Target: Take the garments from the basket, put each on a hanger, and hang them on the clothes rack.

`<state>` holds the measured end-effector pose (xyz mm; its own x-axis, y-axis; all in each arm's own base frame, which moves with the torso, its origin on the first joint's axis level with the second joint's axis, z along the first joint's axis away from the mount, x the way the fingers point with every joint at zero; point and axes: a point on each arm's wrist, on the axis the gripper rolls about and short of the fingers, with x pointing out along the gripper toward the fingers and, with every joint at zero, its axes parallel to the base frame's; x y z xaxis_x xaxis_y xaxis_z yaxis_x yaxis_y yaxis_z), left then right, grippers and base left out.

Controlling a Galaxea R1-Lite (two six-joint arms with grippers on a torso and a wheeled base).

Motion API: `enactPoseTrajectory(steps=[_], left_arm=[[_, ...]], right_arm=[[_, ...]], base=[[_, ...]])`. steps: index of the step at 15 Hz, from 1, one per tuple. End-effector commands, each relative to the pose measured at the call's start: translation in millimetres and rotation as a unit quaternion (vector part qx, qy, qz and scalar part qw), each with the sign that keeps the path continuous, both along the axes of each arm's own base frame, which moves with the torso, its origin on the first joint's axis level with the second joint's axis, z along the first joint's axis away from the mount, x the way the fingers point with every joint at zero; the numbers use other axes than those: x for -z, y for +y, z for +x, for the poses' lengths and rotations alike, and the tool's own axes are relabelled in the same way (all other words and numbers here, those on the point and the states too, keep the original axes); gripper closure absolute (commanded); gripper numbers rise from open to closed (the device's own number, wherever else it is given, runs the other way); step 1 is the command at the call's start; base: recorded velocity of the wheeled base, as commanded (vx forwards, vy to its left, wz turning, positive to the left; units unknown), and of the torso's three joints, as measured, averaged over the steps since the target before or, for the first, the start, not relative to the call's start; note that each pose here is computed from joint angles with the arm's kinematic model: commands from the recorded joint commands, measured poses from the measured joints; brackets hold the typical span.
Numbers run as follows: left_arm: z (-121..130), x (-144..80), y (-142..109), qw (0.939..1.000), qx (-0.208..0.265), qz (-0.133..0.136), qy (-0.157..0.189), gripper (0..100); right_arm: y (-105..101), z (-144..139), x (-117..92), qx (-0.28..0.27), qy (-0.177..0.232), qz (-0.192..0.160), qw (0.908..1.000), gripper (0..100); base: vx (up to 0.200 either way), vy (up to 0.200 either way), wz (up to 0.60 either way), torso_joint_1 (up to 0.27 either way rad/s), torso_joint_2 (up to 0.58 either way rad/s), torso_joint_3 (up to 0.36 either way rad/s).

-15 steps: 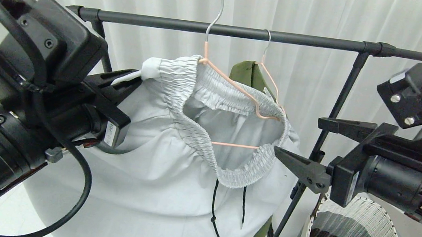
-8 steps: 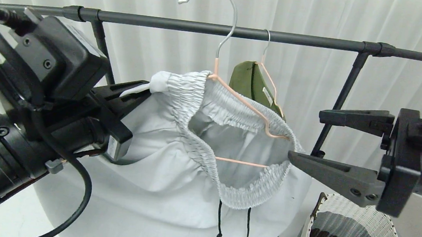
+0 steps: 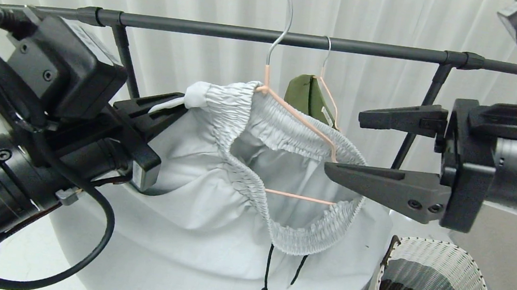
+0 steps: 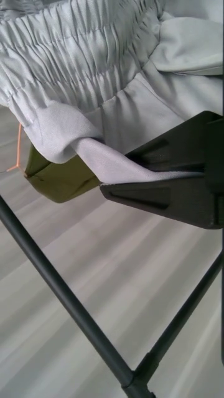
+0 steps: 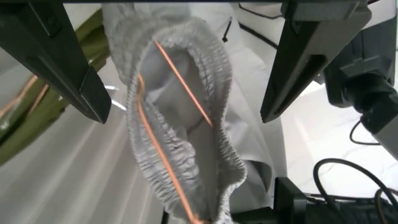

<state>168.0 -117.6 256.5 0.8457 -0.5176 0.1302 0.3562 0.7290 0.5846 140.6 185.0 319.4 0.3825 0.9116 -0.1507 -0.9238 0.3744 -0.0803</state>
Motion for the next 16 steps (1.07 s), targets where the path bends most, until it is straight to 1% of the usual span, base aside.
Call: enactPoseTrajectory(steps=[1,4,6,7,9,12,14,16], left_arm=[[4,-3,-3,1.0000,0.001,-0.003,-0.003,100],[3,-3,-3,0.9997,0.024,0.003,-0.006,100],[3,-4,-3,0.9996,0.026,0.003,-0.007,100],[3,-4,-3,0.9996,0.027,0.003,-0.008,100],[3,-4,-4,0.9995,0.030,0.002,-0.008,100],[3,-4,-4,0.9993,0.036,0.005,-0.009,100],[2,-3,-4,0.9992,0.038,0.005,-0.008,100],[3,-3,-4,0.9992,0.038,0.005,-0.008,100]], right_arm=[[17,14,2,-0.003,0.002,-0.012,0.9999,0],[24,28,-1,0.008,-0.007,-0.012,0.9999,0],[24,39,1,0.019,-0.025,-0.026,0.9992,0],[24,41,2,0.020,-0.024,-0.030,0.9991,0],[24,41,5,0.006,-0.015,-0.038,0.9991,0],[26,44,8,0.003,-0.013,-0.043,0.9990,0],[27,43,7,-0.015,-0.011,-0.040,0.9990,0],[30,39,9,-0.042,0.001,-0.046,0.9981,0]], base=[[0.000,0.000,0.00,0.000,0.00,0.000],[0.000,0.000,0.00,0.000,0.00,0.000],[0.000,0.000,0.00,0.000,0.00,0.000],[0.000,0.000,0.00,0.000,0.00,0.000],[0.000,0.000,0.00,0.000,0.00,0.000],[0.000,0.000,0.00,0.000,0.00,0.000],[0.000,0.000,0.00,0.000,0.00,0.000],[0.000,0.000,0.00,0.000,0.00,0.000]])
